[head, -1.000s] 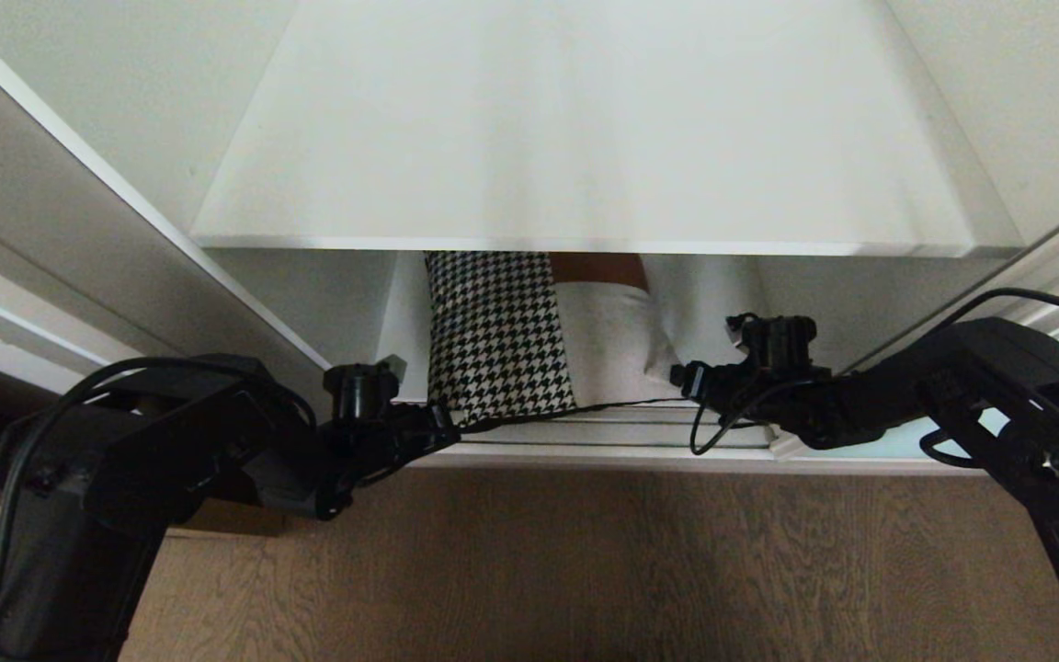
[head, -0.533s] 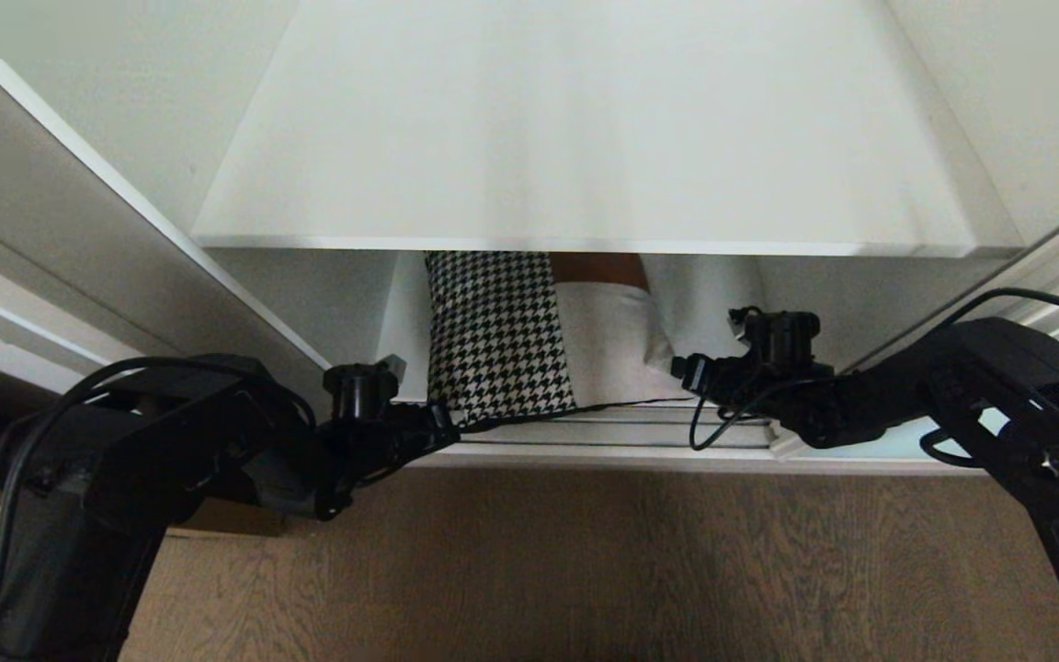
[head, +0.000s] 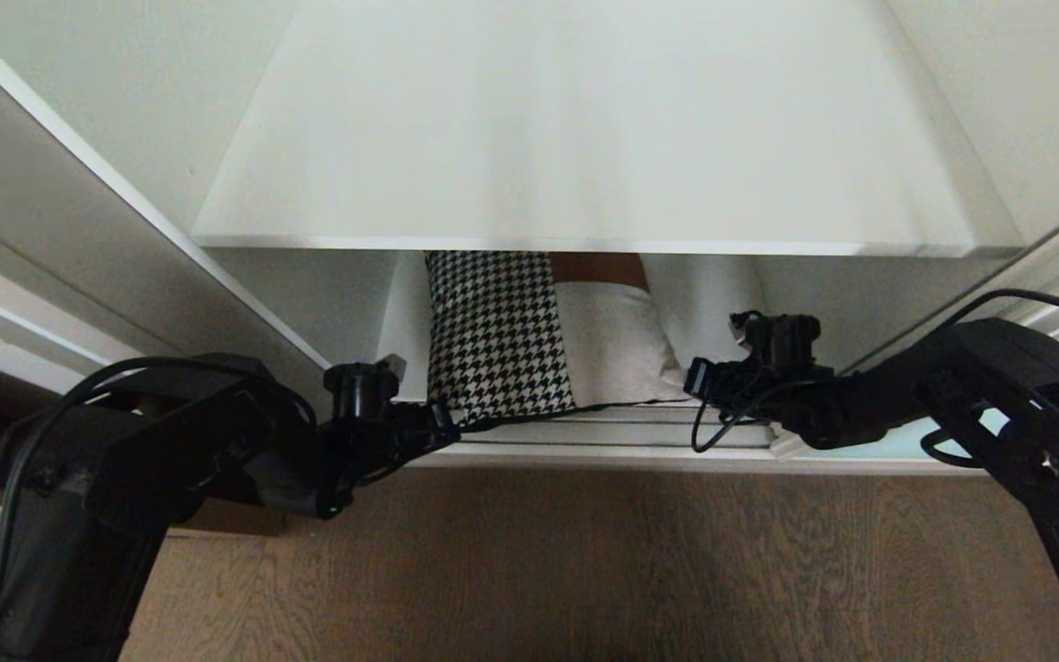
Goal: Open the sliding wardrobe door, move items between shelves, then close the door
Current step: Place the pillow on the higher shelf
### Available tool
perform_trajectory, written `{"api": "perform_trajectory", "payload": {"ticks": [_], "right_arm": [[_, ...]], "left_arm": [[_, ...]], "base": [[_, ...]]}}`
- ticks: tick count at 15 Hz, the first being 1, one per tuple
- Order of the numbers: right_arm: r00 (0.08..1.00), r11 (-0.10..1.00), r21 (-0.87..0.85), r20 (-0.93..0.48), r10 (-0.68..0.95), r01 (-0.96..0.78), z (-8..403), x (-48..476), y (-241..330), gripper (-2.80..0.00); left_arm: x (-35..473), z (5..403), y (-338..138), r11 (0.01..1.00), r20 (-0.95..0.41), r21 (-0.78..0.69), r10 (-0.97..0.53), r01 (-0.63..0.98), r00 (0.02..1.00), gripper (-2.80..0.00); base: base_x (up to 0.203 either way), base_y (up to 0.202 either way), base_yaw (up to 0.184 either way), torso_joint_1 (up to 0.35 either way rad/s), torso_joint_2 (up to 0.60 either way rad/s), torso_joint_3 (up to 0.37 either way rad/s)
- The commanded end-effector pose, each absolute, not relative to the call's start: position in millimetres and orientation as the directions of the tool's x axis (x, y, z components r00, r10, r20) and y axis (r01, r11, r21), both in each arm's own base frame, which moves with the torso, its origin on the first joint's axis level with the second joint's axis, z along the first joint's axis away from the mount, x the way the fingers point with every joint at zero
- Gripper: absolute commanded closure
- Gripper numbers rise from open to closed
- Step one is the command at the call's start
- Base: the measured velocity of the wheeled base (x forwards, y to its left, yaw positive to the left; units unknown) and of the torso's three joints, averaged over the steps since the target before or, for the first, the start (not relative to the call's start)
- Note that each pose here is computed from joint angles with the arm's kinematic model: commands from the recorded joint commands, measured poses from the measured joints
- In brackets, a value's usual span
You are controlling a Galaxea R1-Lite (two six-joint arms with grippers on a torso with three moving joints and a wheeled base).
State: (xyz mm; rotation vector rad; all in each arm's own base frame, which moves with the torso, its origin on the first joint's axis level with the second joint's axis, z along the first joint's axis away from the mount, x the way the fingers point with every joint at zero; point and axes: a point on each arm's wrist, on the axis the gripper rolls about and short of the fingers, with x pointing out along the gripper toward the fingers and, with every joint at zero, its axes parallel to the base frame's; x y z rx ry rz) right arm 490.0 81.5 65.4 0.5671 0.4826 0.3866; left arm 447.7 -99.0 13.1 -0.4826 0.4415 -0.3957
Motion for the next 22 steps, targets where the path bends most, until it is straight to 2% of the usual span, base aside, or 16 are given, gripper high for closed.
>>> {"api": "perform_trajectory", "payload": {"ticks": [1, 7, 12, 15, 18, 22], "right_arm": [[0.813, 0.776, 0.596, -0.338, 0.474, -0.205, 58.8, 490.5, 82.2, 0.00], [0.758, 0.755, 0.627, -0.392, 0.521, -0.195, 61.5, 474.6, 86.0, 0.00], [0.654, 0.700, 0.676, -0.426, 0.625, -0.229, 84.0, 417.4, 82.2, 0.00], [0.623, 0.690, 0.684, -0.437, 0.649, -0.239, 97.3, 383.5, 83.6, 0.00], [0.600, 0.679, 0.686, -0.436, 0.671, -0.261, 112.0, 352.9, 87.6, 0.00], [0.586, 0.663, 0.684, -0.415, 0.696, -0.303, 134.4, 311.8, 90.0, 0.00]], "left_arm": [[448.7, 12.7, -99.2, 0.812, -0.305, -0.523, -0.461, 0.258, 0.833, 0.00], [449.6, 12.8, -98.8, 0.812, -0.307, -0.524, -0.460, 0.256, 0.833, 0.00], [426.4, 24.5, -105.0, 0.821, -0.347, -0.509, -0.470, 0.258, 0.812, 0.00], [410.1, 37.4, -103.0, 0.859, -0.433, -0.436, -0.463, 0.270, 0.773, 0.00], [405.9, 35.8, -103.1, 0.880, -0.443, -0.402, -0.429, 0.254, 0.787, 0.00], [374.9, 73.2, -111.0, 0.873, -0.402, -0.380, -0.455, 0.308, 0.795, 0.00]], "base": [[0.000, 0.000, 0.000, 0.000, 0.00, 0.000], [0.000, 0.000, 0.000, 0.000, 0.00, 0.000], [0.000, 0.000, 0.000, 0.000, 0.00, 0.000], [0.000, 0.000, 0.000, 0.000, 0.00, 0.000], [0.000, 0.000, 0.000, 0.000, 0.00, 0.000], [0.000, 0.000, 0.000, 0.000, 0.00, 0.000]]}}
